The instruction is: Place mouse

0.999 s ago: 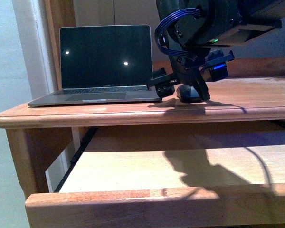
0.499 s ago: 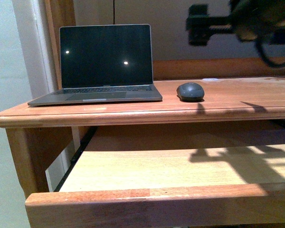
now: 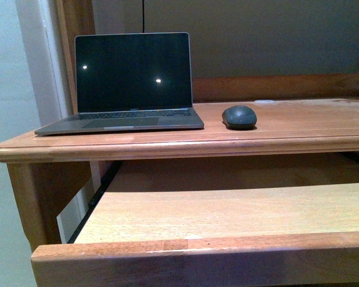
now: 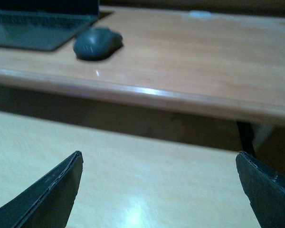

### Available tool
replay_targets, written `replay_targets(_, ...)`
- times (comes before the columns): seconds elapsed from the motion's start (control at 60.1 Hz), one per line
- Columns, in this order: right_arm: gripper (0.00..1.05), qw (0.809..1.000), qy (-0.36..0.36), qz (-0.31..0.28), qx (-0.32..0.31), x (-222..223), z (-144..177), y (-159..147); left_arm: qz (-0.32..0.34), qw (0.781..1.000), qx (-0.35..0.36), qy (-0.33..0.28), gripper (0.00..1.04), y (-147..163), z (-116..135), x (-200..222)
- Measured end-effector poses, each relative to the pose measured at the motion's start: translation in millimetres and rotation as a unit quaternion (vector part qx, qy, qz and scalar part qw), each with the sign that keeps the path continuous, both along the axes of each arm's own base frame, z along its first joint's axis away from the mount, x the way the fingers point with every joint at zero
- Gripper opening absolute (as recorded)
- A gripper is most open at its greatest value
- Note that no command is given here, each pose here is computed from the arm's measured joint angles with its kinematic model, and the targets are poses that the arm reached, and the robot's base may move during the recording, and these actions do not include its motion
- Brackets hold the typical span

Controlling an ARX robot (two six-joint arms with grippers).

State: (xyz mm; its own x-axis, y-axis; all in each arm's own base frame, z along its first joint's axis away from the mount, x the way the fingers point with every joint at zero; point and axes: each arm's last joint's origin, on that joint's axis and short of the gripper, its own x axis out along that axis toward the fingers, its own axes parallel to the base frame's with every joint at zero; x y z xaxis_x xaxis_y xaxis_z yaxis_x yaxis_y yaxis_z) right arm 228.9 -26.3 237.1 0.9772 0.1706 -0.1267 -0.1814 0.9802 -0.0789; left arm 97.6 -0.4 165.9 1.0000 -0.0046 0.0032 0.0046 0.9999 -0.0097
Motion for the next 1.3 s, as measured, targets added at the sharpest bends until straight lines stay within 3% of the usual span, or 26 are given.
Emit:
replay_targets(0.266,0.97,0.994,0.035,0.067,-0.079,-29.9,-55.4,-8.8,0.0,1.0,0.0,0.0,0.97,0.0,0.0,0.0)
replay_targets(0.699,0.97,0.985,0.075,0.104,-0.112,-39.1,-87.3,-4.1,0.0,1.0,0.0,0.0,0.97,0.0,0.0,0.0)
replay_targets(0.932,0.97,0.985,0.069,0.092,-0.126,-21.4,-97.4,12.4,0.0,1.0,0.0,0.0,0.97,0.0,0.0,0.0)
replay_targets(1.298,0.97,0.994,0.036,0.026,-0.102,67.5,-86.2,63.2,0.0,1.0,0.0,0.0,0.97,0.0,0.0,0.0)
